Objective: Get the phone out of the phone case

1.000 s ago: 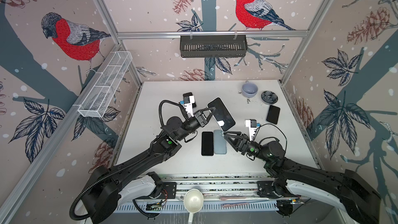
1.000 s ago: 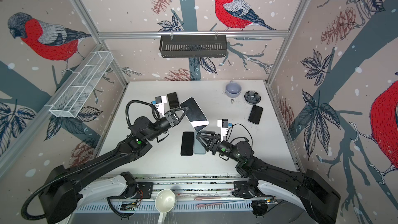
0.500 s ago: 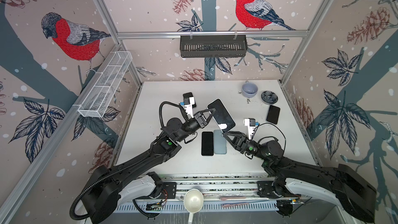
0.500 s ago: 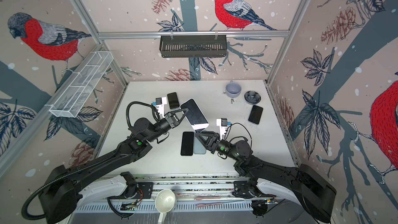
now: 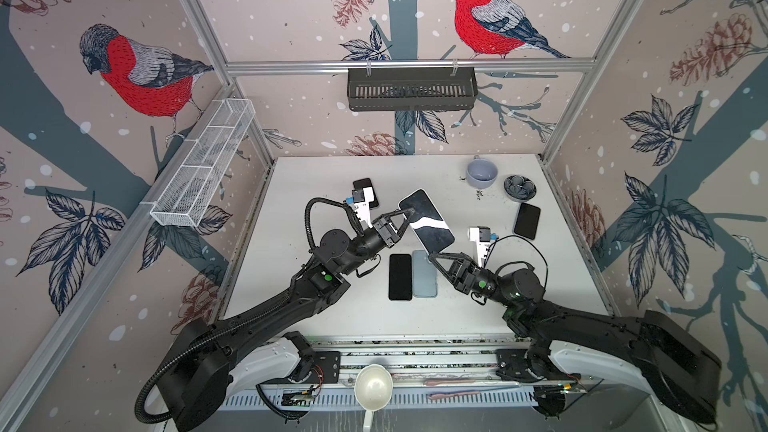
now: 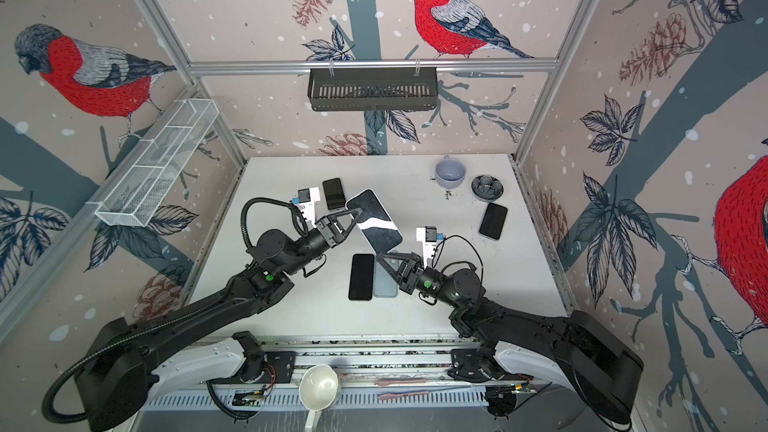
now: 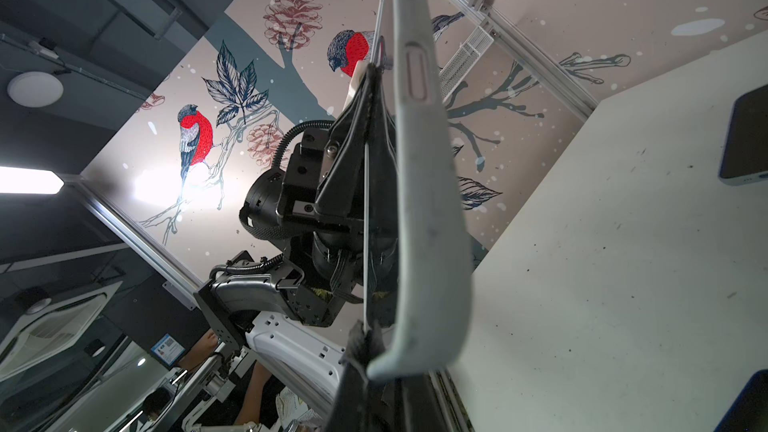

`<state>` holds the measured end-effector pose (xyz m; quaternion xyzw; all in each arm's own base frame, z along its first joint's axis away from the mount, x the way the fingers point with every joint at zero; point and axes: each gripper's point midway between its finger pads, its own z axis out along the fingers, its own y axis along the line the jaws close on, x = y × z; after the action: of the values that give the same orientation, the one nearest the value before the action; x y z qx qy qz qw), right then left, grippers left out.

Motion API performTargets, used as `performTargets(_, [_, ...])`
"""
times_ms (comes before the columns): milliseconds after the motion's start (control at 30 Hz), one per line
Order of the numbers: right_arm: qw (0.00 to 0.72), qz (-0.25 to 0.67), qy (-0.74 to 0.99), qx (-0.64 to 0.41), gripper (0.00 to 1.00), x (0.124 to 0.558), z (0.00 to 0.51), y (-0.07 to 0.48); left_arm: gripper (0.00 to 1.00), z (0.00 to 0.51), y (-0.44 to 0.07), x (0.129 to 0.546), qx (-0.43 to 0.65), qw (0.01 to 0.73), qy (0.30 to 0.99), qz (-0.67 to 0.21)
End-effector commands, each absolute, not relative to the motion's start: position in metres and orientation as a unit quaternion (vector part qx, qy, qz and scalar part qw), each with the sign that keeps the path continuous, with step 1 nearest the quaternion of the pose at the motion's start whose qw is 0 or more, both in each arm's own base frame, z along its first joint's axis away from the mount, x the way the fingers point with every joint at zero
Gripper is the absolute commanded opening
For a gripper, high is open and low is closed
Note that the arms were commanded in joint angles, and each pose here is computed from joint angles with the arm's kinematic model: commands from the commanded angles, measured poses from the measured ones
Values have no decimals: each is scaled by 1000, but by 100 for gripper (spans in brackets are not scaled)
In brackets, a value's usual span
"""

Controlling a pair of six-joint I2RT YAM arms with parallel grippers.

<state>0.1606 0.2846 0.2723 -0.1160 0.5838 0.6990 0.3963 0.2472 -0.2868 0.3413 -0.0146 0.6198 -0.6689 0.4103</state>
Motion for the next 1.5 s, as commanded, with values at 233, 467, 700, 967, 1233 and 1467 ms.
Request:
performTargets(233, [540,280,784,-126,20,245,175,253,0,365,-291,233,-1,386,620,-683])
performTargets(467, [592,183,781,-80,73,256,179,203,0,375,-281,235,-6,396,622,-675])
performTargets(700, [592,286,750,-71,97,242,204,195,0,381,-274,232,2,401,620,-674])
performTargets(967, [603,357,699,-144,99,217,247,201,0,384,-275,224,60,418,641,-640])
performTargets(1233, [590,343,703,-199,100,218,254,213,0,370,-262,229,140,439,690,-558])
performTargets(1467, [619,327,658,-278,98,209,262,224,0,369,-257,228,223,474,693,-496])
